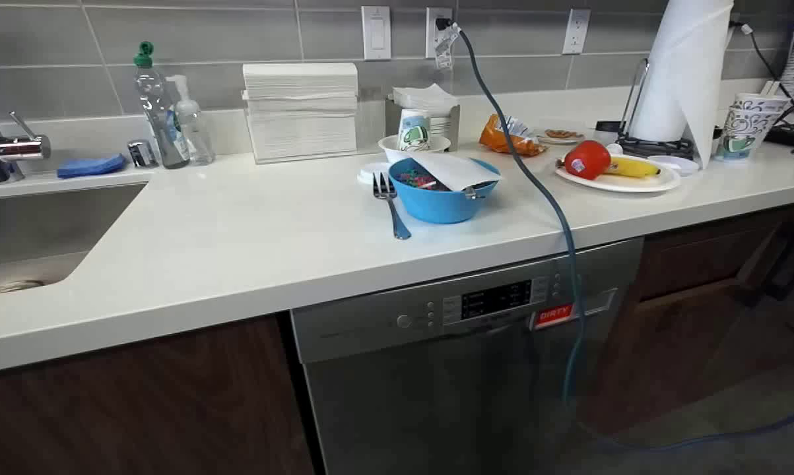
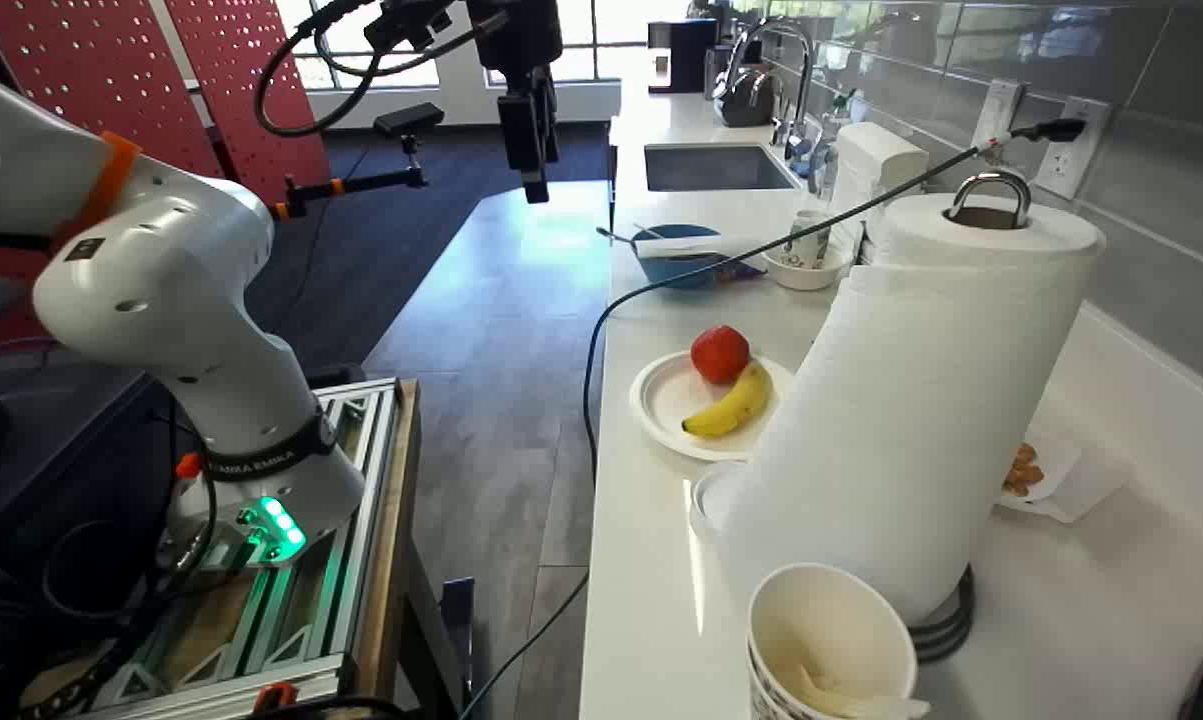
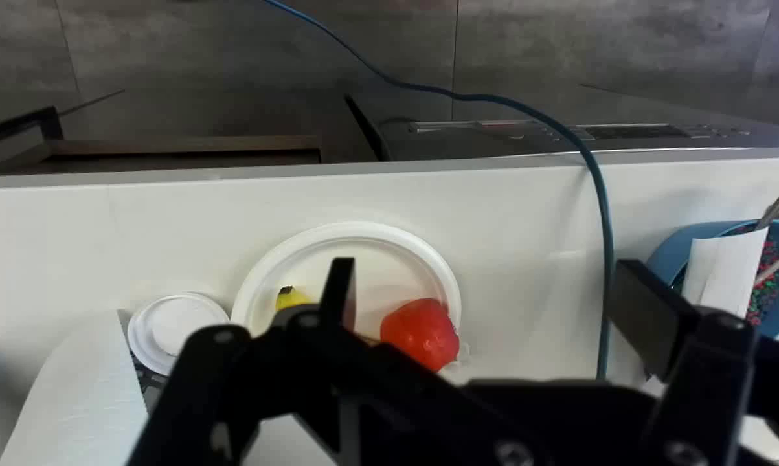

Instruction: Rip off a paper towel from the roll and put it onto the bowl

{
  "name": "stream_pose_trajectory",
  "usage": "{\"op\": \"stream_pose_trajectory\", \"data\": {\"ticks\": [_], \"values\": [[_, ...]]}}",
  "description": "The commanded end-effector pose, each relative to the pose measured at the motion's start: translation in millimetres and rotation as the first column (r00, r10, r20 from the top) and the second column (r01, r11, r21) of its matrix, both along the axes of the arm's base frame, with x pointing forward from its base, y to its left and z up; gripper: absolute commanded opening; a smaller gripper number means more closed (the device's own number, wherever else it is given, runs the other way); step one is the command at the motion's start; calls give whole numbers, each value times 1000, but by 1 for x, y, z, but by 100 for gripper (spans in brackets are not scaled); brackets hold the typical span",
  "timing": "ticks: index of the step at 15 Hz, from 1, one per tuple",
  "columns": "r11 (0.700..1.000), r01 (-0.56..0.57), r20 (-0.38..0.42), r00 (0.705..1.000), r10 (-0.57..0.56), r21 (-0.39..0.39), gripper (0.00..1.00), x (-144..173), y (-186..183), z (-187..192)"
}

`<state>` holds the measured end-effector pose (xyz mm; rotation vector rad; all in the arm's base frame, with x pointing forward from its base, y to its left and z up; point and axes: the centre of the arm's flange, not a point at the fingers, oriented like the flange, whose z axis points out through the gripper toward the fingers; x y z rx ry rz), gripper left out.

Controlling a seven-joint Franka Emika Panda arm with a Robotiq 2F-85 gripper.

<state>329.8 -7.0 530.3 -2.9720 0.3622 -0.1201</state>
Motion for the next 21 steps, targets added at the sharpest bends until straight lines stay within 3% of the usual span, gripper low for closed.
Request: {"op": "stream_pose_trajectory", "data": {"ticks": [1,15,18,21], "values": [[1000,0,0,1000,0,0,100,0,0,0],[1000,0,0,1000,0,0,100,0,0,0],[987,141,125,983,-131,-79,100,21,-2,-4],[957,278,229,940,-253,-82,100,40,-19,8]]}}
